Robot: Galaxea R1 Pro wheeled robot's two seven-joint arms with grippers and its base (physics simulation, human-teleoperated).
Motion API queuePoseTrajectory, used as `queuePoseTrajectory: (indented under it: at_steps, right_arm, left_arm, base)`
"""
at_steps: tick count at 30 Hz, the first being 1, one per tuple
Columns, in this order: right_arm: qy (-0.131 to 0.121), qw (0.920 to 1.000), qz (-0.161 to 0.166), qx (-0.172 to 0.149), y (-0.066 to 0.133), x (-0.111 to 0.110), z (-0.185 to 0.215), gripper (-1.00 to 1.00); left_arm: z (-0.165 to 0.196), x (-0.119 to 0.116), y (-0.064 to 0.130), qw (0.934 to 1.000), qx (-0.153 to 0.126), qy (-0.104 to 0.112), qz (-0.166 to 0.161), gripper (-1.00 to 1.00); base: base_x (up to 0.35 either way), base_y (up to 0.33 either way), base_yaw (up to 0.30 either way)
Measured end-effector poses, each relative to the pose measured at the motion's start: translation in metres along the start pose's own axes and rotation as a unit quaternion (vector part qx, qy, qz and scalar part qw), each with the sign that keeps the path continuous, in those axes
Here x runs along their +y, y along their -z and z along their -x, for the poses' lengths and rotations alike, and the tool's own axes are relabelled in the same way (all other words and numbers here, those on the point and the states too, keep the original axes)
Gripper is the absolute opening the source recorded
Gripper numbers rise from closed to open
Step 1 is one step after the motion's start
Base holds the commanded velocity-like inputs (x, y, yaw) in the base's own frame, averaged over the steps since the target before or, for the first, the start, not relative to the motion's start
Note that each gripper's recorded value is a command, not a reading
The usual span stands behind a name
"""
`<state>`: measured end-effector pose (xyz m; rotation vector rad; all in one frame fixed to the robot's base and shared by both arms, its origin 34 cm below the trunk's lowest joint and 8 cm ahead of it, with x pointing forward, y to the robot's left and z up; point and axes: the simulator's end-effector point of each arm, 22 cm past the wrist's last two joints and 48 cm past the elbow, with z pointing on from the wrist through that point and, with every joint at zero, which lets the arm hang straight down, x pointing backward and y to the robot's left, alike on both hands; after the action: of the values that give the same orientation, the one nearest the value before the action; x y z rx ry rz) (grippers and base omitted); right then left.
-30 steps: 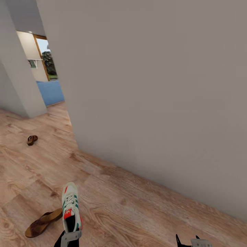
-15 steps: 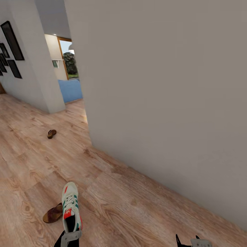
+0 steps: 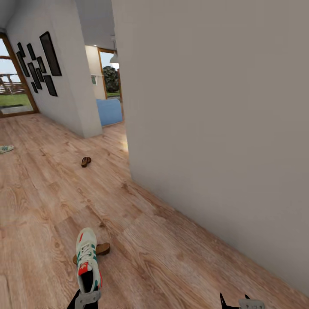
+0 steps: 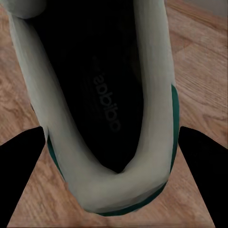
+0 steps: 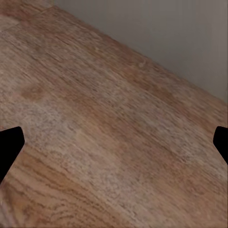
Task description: Pick up the two gym shoes and the two sandals from the corridor floor and place them onto the hallstand (shoe rack) in the corridor, making sure they are on the rack and not on the floor. Arrange them so the two gym shoes are next to each other and the two sandals are next to each other.
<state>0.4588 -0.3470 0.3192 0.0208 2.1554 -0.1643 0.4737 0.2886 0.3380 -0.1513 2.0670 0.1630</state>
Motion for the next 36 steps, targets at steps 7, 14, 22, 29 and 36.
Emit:
queuePoseTrajectory:
  at_steps: [7, 14, 22, 29, 36]
  right_arm:
    - [0.000, 1.0000, 0.000, 0.000, 0.0000, -0.0003, 0.0000, 1.00]
    - [0.000, 1.0000, 0.000, 0.000, 0.0000, -0.0005, 0.0000, 1.00]
    - [0.000, 1.0000, 0.000, 0.000, 0.0000, 0.0001, 0.0000, 1.00]
    - [0.000, 1.0000, 0.000, 0.000, 0.0000, 0.0004, 0.0000, 1.00]
    - [0.000, 1.0000, 0.000, 0.000, 0.0000, -0.0001, 0.0000, 1.00]
  left_arm:
    - [-0.0007, 0.0002, 0.0006, 1.0000, 0.000, 0.000, 0.000, -1.00]
    - [-0.0008, 0.0003, 0.0007, 1.0000, 0.000, 0.000, 0.000, -1.00]
    - [-0.0008, 0.0003, 0.0007, 1.0000, 0.000, 0.000, 0.000, -1.00]
    - [-0.0008, 0.0001, 0.0007, 1.0000, 0.000, 0.000, 0.000, -1.00]
    - [-0.0009, -0.0008, 0.0008, 1.0000, 0.000, 0.000, 0.000, -1.00]
  base:
    - [0.000, 0.000, 0.278]
    - [0.000, 0.000, 0.278]
    - [0.000, 0.000, 0.278]
    - [0.000, 0.000, 0.278]
    - [0.000, 0.000, 0.278]
